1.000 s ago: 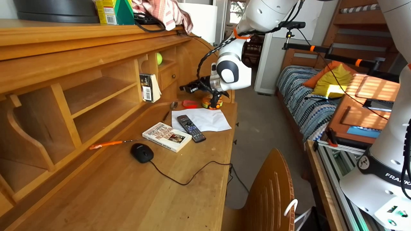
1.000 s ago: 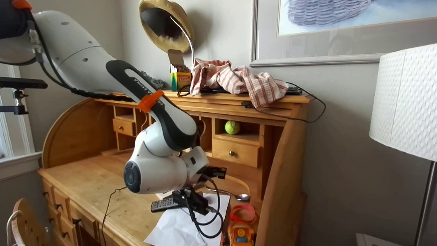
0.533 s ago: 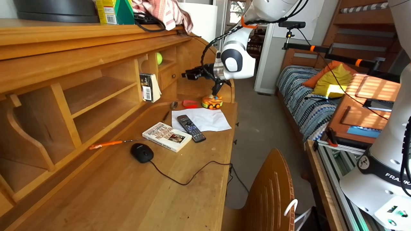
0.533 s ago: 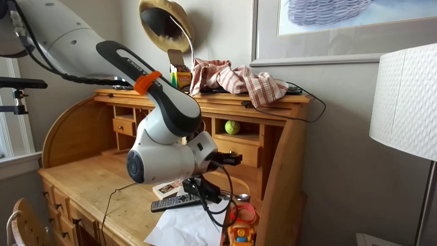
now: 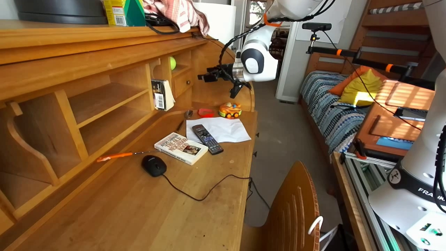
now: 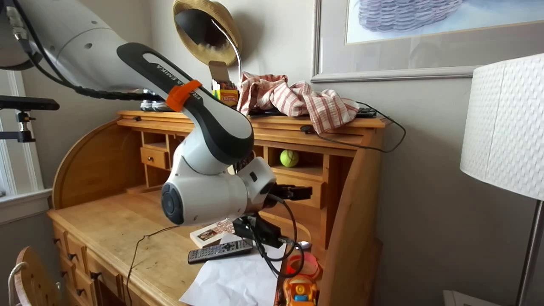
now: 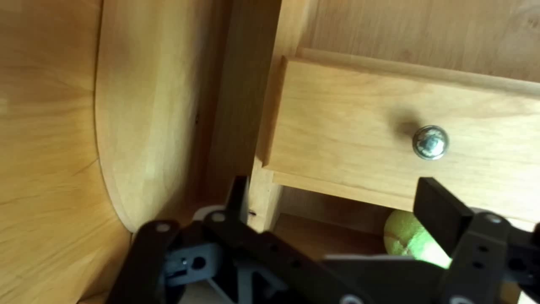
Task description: Open the right drawer
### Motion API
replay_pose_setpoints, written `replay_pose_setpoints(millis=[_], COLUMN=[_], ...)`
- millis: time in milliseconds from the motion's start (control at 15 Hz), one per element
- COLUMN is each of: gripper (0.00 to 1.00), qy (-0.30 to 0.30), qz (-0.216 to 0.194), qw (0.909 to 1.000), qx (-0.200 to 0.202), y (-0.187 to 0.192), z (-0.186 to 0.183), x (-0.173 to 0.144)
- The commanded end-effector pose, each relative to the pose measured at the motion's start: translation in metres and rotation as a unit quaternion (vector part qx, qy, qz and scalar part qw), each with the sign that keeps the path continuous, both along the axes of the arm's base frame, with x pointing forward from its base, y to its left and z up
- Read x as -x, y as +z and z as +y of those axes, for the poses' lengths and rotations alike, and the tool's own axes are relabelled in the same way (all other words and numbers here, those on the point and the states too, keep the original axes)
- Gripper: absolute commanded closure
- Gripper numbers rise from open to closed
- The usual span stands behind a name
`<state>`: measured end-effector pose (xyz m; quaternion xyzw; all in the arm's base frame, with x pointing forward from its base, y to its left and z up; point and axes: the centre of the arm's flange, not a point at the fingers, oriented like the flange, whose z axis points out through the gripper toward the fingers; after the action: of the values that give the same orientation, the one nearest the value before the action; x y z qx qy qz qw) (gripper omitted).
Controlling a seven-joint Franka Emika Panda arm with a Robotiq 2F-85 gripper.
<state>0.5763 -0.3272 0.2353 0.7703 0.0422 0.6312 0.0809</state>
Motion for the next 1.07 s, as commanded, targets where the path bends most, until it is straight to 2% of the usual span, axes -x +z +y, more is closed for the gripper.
replay_pose_setpoints(millis=[0, 467, 1000], gripper=[0.0, 0.0, 0.0], qy=[0.015, 0.064, 0.059], qz=[-0.003, 0.01, -0.01], qw=[0.9998, 0.9978, 0.9981], qx=[0.011, 0.012, 0.015], y=[-0.04, -0.076, -0.068], z=[0.043, 0.081, 0.081], x=[0.0, -0.024, -0.037])
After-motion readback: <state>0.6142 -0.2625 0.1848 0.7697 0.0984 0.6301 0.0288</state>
